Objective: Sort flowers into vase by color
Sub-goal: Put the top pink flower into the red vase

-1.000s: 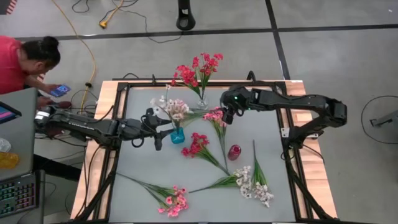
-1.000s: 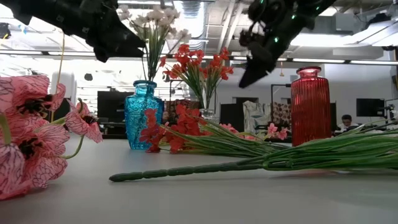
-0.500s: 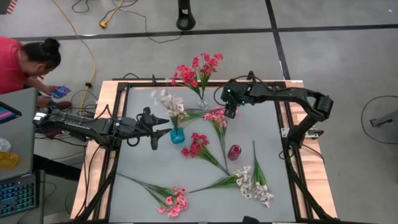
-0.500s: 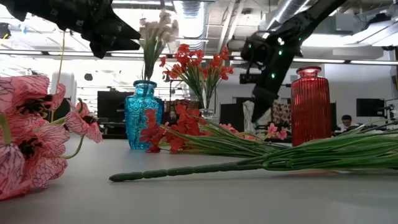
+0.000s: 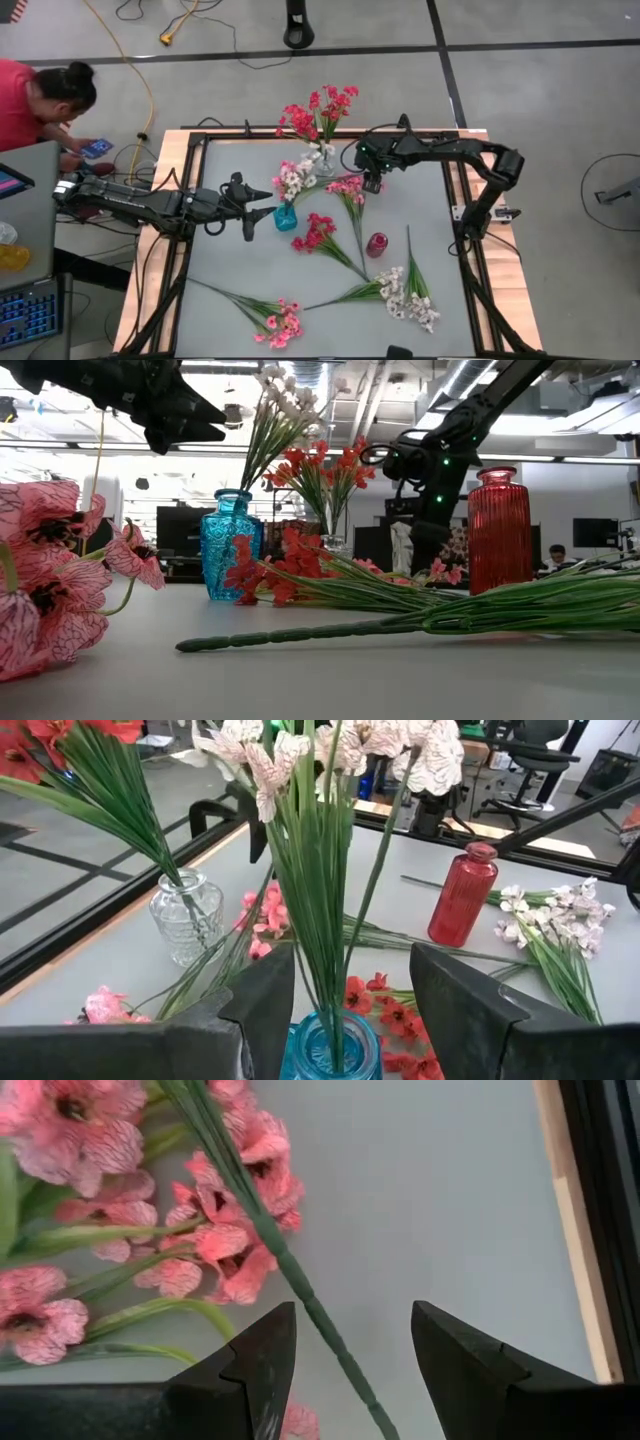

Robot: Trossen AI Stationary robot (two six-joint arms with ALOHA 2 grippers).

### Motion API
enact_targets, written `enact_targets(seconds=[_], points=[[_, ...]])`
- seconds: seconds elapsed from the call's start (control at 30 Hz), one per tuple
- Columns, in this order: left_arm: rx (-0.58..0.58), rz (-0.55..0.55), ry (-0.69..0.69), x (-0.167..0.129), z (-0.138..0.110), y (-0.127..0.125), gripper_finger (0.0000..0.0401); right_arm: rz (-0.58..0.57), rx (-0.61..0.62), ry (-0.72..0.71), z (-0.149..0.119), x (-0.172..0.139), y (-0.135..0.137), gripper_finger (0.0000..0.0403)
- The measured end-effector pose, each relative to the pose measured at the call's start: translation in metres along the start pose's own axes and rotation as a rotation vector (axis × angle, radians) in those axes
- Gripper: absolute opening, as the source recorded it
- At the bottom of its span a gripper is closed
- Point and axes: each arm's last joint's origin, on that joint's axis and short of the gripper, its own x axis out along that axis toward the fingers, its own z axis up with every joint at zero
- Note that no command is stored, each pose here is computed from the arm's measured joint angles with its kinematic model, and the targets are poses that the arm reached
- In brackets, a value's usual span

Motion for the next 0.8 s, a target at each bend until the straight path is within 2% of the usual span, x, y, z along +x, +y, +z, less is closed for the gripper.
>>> enact_targets(seconds=[0.33,0.47,0.6,0.8], points=[[0.0,0.0,0.0,0.0,0.0,0.0,0.0187,0.006,-0.037,0.005,0.0006,0.0018,0.0039,0.0226],[0.0,0.0,0.0,0.0,0.0,0.0,0.0187,0.008,-0.038,0.016,-0.0003,0.0042,0.0043,0.0214],[0.0,0.0,0.0,0.0,0.0,0.0,0.0187,0.006,-0.037,0.006,0.0006,0.0037,0.004,0.0177],[0.0,0.001,0.0,0.0,0.0,0.0,0.0187,0.005,-0.037,0.005,0.0007,0.0034,0.0039,0.0085]])
